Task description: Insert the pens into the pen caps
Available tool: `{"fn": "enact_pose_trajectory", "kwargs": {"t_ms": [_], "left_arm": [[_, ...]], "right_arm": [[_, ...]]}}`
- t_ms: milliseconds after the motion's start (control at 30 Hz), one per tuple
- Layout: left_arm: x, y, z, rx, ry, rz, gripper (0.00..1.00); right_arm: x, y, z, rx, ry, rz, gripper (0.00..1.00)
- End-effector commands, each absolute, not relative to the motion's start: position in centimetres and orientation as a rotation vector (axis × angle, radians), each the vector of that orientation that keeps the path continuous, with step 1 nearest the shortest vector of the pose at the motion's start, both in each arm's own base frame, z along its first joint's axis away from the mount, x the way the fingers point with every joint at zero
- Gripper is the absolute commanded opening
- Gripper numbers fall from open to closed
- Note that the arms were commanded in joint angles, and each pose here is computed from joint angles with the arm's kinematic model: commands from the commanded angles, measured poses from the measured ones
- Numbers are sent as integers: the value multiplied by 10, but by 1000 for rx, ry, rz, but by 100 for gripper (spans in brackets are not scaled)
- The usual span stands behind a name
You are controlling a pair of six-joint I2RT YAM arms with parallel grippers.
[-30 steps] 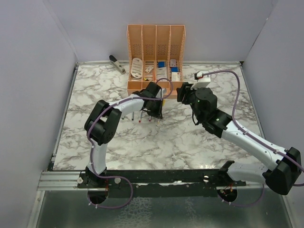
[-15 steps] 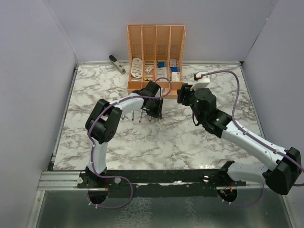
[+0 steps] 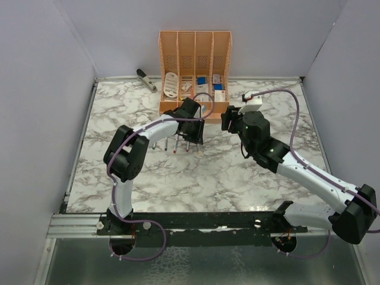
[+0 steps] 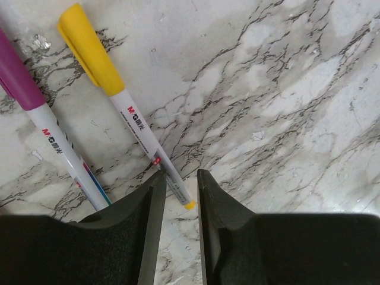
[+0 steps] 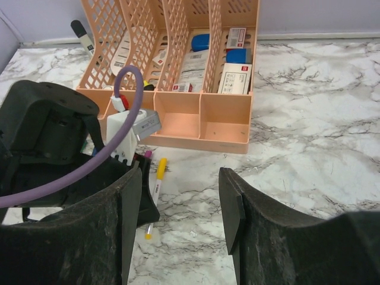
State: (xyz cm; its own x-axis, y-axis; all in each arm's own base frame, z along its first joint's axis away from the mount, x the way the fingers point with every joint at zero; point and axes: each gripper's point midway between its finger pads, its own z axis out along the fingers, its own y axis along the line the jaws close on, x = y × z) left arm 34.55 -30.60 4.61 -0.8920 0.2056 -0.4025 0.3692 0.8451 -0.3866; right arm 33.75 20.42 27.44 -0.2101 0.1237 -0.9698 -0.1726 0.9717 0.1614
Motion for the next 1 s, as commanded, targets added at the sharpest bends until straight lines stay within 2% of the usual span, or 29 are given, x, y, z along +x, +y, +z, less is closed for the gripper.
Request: {"fn": "enact_pose_trajectory", "kwargs": {"t_ms": [0, 200, 367, 733, 967], "left_arm": [[358, -310, 113, 431, 2518, -701, 31], [366, -284, 144, 379, 2449, -653, 31], [381, -233, 148, 256, 2436, -597, 32], [402, -69, 151, -114, 2368, -403, 34], [388, 41, 157, -380, 2256, -312, 38]], "right_arm": [[334, 190, 281, 27, 1729, 244, 60], [335, 174, 272, 69, 1730, 171, 63], [343, 154, 263, 119, 1741, 146, 64], [367, 47, 236, 357, 1772, 100, 65], [358, 3, 244, 444, 1701, 33, 66]]}}
